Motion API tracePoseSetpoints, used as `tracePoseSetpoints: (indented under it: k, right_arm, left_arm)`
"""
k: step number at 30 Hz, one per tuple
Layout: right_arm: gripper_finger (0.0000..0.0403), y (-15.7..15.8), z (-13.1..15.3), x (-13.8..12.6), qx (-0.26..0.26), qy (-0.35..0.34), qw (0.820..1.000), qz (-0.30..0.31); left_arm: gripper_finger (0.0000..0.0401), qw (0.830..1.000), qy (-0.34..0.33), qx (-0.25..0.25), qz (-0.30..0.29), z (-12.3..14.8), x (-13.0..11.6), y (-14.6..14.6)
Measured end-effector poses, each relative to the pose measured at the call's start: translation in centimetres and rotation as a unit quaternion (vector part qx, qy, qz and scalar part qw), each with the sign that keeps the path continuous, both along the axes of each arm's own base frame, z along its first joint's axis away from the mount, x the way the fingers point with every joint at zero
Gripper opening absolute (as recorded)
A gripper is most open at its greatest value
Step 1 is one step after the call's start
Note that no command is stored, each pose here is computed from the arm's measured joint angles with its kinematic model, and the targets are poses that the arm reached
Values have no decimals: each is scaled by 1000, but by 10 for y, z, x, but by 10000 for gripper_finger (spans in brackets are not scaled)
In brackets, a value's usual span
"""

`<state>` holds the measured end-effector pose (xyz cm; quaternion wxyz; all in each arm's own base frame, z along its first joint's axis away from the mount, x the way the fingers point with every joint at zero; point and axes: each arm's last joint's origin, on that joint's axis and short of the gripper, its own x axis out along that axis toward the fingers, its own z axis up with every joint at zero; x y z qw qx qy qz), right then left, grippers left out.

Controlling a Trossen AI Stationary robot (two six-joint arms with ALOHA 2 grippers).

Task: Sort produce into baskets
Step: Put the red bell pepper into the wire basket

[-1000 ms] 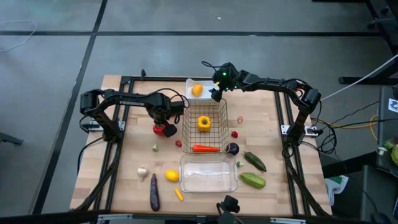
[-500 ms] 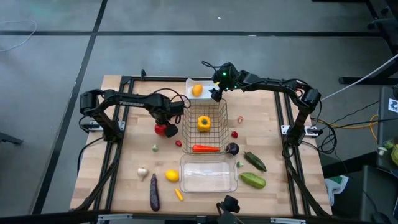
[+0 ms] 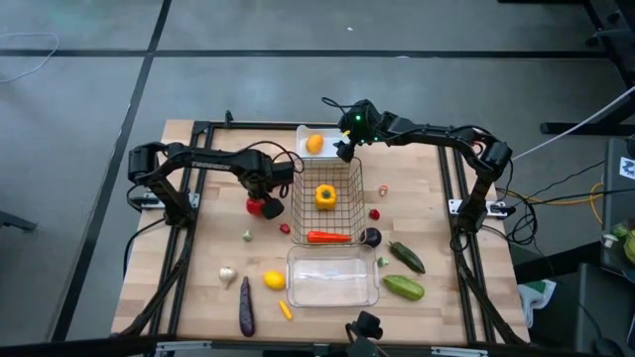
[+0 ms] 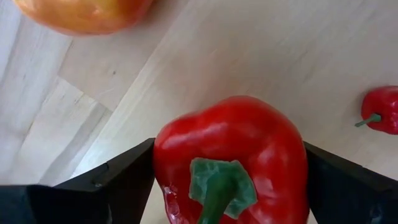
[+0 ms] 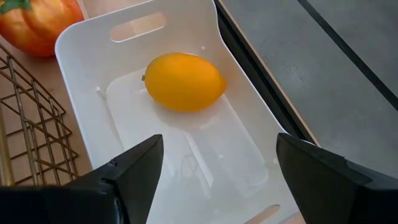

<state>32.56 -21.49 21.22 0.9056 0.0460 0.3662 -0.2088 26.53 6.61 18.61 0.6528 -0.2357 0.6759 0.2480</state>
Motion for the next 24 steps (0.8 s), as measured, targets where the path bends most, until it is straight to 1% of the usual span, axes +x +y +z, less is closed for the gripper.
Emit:
tracePoseSetpoints:
  k: [6, 11, 20, 24]
  right_arm:
    - [310, 0, 0, 0, 0, 0, 1000, 0]
    - [310, 0, 0, 0, 0, 0, 1000, 0]
    - [310, 0, 0, 0, 0, 0, 1000, 0]
    - [310, 0, 0, 0, 0, 0, 1000, 0]
  left_arm:
    - [340, 1000, -6, 1, -22, 24, 8, 2]
    - [340, 999, -27, 7, -33, 52, 17, 5]
    - [340, 993, -105, 30, -45, 113, 33, 8]
    - [340, 987, -148, 43, -47, 131, 39, 8]
